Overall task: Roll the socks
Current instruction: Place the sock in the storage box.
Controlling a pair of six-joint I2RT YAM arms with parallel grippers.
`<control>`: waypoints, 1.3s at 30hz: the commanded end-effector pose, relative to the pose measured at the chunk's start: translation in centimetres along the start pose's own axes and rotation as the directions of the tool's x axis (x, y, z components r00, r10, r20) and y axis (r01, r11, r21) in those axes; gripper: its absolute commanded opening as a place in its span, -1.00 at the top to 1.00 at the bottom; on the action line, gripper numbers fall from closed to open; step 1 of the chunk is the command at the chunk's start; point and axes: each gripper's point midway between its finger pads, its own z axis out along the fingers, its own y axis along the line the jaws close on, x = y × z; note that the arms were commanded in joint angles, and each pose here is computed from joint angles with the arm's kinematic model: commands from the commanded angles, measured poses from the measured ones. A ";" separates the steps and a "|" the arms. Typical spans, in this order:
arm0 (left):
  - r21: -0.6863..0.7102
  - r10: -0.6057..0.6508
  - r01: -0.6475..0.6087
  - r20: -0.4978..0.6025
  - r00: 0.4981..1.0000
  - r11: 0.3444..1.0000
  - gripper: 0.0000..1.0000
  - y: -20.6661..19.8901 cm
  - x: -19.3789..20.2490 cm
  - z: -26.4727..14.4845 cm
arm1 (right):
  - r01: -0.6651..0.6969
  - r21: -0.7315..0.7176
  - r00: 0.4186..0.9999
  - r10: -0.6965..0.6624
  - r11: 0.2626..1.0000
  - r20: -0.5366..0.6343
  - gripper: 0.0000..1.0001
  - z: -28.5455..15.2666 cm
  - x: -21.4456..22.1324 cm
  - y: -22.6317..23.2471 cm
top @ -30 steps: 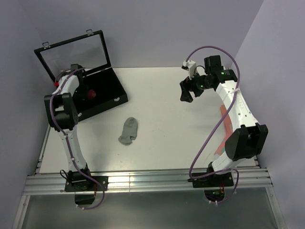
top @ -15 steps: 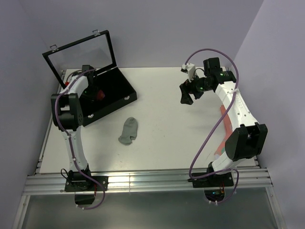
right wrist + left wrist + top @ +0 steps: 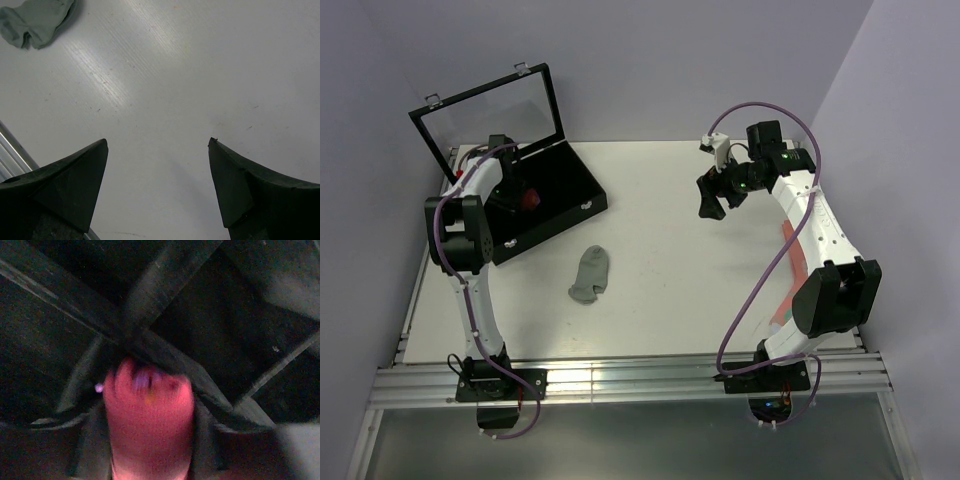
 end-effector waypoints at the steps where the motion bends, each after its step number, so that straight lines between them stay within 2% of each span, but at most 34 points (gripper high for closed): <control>1: -0.072 0.068 -0.077 -0.117 0.991 0.994 -0.22 2.3 3.2 -0.8 | 0.029 0.010 0.999 -0.029 1.000 0.029 -0.76 -0.9 -1.1 0.3; 3: -0.071 0.036 -0.045 -0.118 0.992 0.996 -0.22 2.6 2.1 -0.7 | 0.027 0.009 0.999 -0.027 1.000 0.028 -0.76 -0.9 -1.1 0.3; 12: -0.064 0.019 -0.027 -0.116 0.993 0.998 -0.26 2.5 1.5 -1.3 | 0.027 0.002 0.999 -0.027 1.000 0.023 -0.77 -0.7 -0.9 0.3; 14: -0.050 0.017 -0.023 -0.120 0.993 0.998 -0.38 2.2 1.4 -1.6 | 0.027 0.003 0.999 -0.027 1.000 0.024 -0.76 -0.7 -0.9 0.3; 19: -0.040 0.015 -0.019 -0.120 0.993 0.999 -0.42 1.8 0.9 -2.1 | 0.028 -0.003 0.999 -0.028 1.000 0.020 -0.77 -0.7 -0.7 0.5; 39: 0.002 0.021 -0.021 -0.131 0.991 1.000 -0.47 0.7 0.3 -3.2 | 0.031 -0.015 0.999 -0.031 0.999 0.013 -0.78 -0.5 -0.2 0.7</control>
